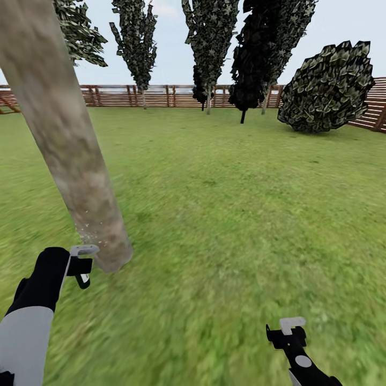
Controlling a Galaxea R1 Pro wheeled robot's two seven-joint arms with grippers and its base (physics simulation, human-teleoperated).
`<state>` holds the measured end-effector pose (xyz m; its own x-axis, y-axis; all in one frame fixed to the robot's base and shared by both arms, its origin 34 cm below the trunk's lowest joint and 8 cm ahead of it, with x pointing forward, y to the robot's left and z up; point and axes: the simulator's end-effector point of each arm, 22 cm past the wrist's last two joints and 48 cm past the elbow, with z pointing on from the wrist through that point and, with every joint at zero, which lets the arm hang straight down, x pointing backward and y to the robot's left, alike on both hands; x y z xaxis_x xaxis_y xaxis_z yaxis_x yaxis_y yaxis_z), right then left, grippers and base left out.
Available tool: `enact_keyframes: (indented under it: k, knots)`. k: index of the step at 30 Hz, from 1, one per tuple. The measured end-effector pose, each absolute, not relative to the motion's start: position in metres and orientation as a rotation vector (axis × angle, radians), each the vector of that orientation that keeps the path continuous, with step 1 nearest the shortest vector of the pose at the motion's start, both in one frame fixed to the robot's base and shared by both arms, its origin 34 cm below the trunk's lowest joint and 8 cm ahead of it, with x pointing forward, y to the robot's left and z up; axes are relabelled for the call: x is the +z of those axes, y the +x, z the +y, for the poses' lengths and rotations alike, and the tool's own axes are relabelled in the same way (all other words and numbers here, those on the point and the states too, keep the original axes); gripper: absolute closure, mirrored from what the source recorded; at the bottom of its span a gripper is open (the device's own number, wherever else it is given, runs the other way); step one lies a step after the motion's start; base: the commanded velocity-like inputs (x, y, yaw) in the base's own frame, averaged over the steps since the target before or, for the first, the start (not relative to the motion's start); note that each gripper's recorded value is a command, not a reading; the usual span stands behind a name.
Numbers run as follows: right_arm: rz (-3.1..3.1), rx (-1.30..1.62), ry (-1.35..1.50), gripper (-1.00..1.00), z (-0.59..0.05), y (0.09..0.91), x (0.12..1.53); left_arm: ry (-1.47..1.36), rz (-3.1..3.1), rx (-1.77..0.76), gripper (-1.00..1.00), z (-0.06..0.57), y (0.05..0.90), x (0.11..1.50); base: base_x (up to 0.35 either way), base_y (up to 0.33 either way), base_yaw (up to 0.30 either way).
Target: In the garden, pick up the pesticide atomizer on the floor and spray pesticide onto both trees until each tree trunk is fully covered.
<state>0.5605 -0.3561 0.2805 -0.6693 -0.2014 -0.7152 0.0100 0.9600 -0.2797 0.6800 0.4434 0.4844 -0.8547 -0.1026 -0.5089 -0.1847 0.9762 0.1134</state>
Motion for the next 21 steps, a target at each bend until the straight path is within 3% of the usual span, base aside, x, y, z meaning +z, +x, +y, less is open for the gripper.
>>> enact_keyframes:
  k: [5, 12, 21]
  knots:
    - [2.284, -0.331, -0.134, -1.00, -0.356, 0.561, 0.280, -0.202, 2.575, 0.227, 1.00, 0.446, 0.683, 0.494, 0.091, -0.246, 0.000]
    - [2.285, -0.330, -0.134, -1.00, -0.356, 0.561, 0.280, -0.202, 2.571, 0.227, 1.00, 0.446, 0.684, 0.496, -0.075, -0.274, 0.027]
    - [2.284, -0.330, -0.135, -1.00, -0.355, 0.561, 0.280, -0.202, 2.568, 0.235, 1.00, 0.448, 0.685, 0.497, -0.034, -0.275, 0.257]
